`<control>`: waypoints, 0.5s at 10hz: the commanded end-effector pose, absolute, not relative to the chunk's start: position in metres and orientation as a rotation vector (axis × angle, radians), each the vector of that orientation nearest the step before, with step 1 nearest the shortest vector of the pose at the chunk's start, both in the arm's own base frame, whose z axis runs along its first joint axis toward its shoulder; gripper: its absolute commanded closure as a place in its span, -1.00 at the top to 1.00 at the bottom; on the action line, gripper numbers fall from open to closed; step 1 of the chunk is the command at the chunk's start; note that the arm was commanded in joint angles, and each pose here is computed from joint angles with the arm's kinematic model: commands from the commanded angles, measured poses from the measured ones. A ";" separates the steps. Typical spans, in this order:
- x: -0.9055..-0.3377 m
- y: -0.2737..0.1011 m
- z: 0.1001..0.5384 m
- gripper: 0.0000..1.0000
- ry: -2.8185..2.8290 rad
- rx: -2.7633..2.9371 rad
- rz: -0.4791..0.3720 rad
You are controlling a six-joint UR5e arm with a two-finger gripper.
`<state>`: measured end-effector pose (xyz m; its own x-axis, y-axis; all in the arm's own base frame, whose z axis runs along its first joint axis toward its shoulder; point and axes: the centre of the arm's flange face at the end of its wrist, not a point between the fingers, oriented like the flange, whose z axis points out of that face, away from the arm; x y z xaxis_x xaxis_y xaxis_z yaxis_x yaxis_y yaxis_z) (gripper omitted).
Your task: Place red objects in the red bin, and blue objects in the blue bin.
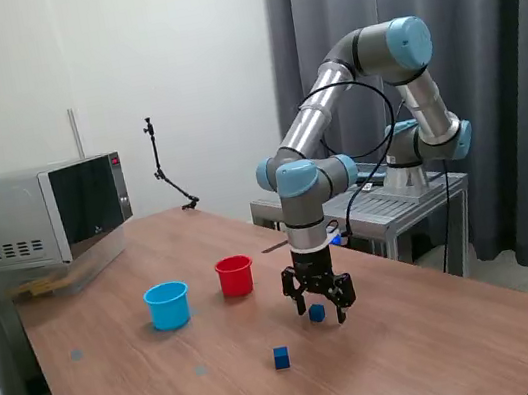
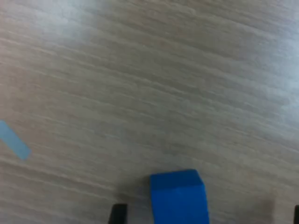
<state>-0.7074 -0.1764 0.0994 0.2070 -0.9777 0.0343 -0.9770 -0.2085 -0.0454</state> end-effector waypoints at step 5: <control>-0.710 -0.168 0.100 1.00 1.971 -2.423 -0.075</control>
<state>-0.7094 -0.1694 0.0996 0.2019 -0.9790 0.0282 -0.9781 -0.2031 -0.0447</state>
